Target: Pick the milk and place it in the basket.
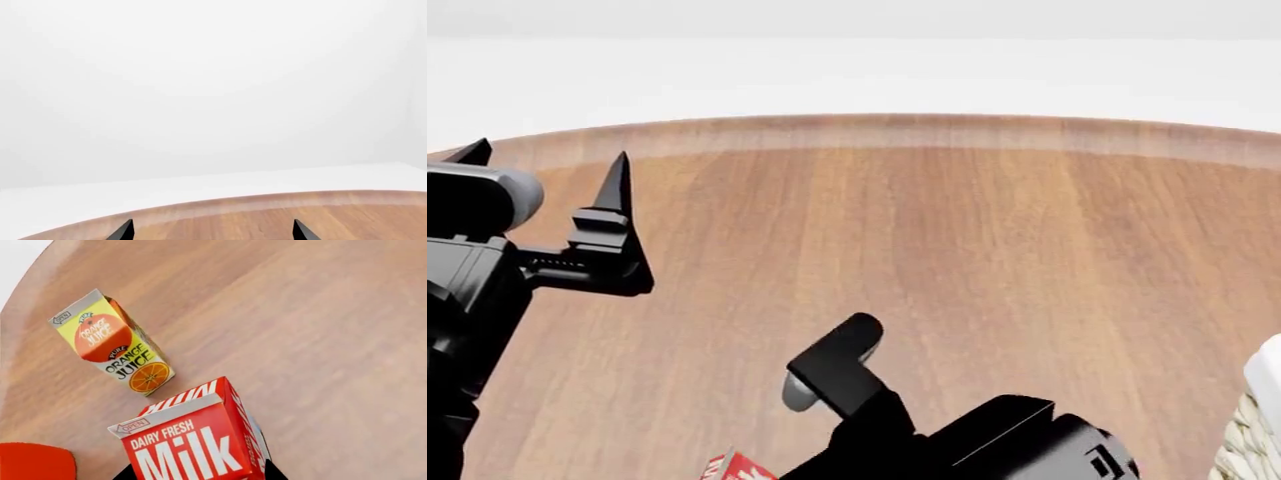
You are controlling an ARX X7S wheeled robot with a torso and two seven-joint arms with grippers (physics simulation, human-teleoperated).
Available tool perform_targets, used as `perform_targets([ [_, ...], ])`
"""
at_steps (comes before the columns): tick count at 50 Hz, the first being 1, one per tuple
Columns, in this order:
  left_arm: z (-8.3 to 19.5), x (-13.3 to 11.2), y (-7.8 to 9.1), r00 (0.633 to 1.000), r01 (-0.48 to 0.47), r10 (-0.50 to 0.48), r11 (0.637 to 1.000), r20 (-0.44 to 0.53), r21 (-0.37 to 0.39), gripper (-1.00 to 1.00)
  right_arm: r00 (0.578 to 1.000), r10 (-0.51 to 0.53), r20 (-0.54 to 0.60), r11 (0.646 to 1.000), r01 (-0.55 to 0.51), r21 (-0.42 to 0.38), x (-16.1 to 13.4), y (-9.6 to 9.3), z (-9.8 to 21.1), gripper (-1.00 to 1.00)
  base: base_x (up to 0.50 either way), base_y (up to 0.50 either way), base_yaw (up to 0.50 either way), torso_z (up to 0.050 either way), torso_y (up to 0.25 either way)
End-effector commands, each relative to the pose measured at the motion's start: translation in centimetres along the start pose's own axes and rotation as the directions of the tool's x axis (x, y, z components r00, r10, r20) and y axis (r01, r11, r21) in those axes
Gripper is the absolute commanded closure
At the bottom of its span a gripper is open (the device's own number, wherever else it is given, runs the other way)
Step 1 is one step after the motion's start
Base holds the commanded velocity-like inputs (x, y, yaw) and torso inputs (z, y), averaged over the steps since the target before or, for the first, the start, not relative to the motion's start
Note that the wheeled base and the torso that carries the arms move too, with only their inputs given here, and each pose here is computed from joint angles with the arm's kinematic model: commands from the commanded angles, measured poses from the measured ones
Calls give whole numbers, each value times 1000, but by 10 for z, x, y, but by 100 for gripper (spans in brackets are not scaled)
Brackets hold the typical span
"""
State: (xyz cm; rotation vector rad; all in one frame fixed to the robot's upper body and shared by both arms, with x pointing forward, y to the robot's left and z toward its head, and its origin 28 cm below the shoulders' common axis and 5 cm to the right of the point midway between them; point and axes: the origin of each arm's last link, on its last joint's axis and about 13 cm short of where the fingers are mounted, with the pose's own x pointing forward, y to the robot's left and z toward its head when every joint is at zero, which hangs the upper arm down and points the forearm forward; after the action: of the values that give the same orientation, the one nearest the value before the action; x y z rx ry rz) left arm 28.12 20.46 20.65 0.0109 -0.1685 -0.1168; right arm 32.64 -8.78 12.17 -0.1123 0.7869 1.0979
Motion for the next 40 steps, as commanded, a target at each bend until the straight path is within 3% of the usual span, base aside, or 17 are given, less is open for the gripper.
perform_targets([
  [1, 1, 1, 1, 1000, -5, 5, 1000, 1, 0, -100, 967, -205, 149, 976, 189, 111, -48, 12, 29, 100, 0, 0, 0, 0, 0],
  [12, 2, 1, 2, 1000, -7, 7, 1000, 3, 0, -100, 937, -291, 194, 951, 261, 166, -69, 19, 39, 100, 0, 0, 0, 0, 0],
  [21, -1, 2, 4, 1000, -11, 11, 1000, -2, -4, -100, 866, -440, 239, 885, 373, 279, -108, 28, 57, 100, 0, 0, 0, 0, 1],
  [25, -2, 2, 4, 1000, -12, 12, 1000, -4, -4, -100, 802, -535, 265, 833, 448, 325, -133, 32, 63, 100, 0, 0, 0, 0, 0],
  [29, 0, 1, 3, 1000, -9, 9, 1000, 1, -1, -100, 695, -655, 297, 747, 535, 395, -168, 38, 66, 100, 0, 0, 0, 0, 3],
  [34, 0, 1, 2, 1000, -9, 9, 1000, 1, 2, -100, 602, -735, 312, 669, 574, 471, -198, 42, 66, 100, 0, 0, 0, 0, 0],
  [40, 0, 2, 2, 1000, -8, 8, 1000, 1, 2, -100, 517, -803, 297, 590, 613, 526, -223, 45, 61, 100, 0, 0, 0, 0, 2],
])
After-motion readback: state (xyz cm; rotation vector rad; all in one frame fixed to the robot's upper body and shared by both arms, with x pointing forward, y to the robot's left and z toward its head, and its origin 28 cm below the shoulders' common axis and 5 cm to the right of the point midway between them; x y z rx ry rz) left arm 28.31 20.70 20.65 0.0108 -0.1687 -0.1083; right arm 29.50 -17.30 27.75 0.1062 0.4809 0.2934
